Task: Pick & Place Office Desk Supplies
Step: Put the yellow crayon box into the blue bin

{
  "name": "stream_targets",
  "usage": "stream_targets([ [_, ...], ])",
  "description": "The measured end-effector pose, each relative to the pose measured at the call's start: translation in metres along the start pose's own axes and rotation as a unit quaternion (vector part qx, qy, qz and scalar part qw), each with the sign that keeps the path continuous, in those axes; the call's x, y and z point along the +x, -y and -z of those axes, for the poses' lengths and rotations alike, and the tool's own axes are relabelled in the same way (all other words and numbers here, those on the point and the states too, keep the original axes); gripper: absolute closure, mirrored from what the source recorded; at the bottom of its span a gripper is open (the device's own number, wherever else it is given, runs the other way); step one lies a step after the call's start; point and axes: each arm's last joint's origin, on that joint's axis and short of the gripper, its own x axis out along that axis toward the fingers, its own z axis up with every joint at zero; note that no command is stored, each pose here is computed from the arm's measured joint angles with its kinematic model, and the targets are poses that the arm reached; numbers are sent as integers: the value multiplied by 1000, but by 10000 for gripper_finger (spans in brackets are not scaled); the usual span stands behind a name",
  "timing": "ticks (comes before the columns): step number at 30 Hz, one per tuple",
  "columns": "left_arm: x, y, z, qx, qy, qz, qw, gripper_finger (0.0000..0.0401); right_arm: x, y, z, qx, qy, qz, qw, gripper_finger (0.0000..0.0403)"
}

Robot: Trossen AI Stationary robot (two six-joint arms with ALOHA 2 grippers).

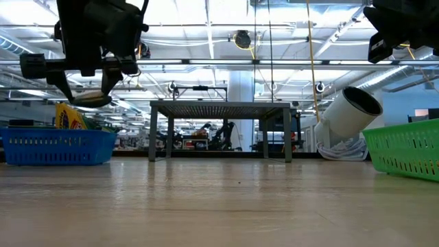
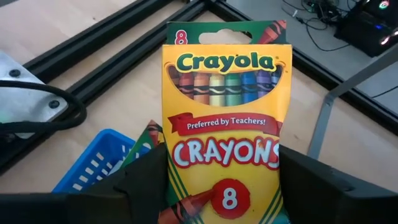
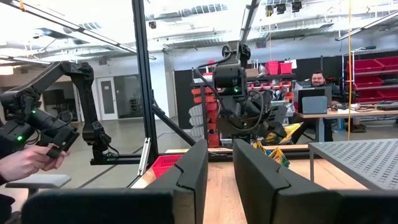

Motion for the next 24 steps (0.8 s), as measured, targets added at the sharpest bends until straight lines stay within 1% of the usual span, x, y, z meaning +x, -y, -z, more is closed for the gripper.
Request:
stream_targets([
  [5,4,-1,6,-10,-14,9,1000,127,0,0,0,0,0,0,1000,337],
  [11,7,-1,12,-11,-29,16,999,137,0,0,0,0,0,0,1000,337],
  [18,17,-6,22,-12,-58,3,998,126,0,0,0,0,0,0,1000,337],
  [24,15,-10,26,-21,-72,-2,997,122,0,0,0,0,0,0,1000,337],
])
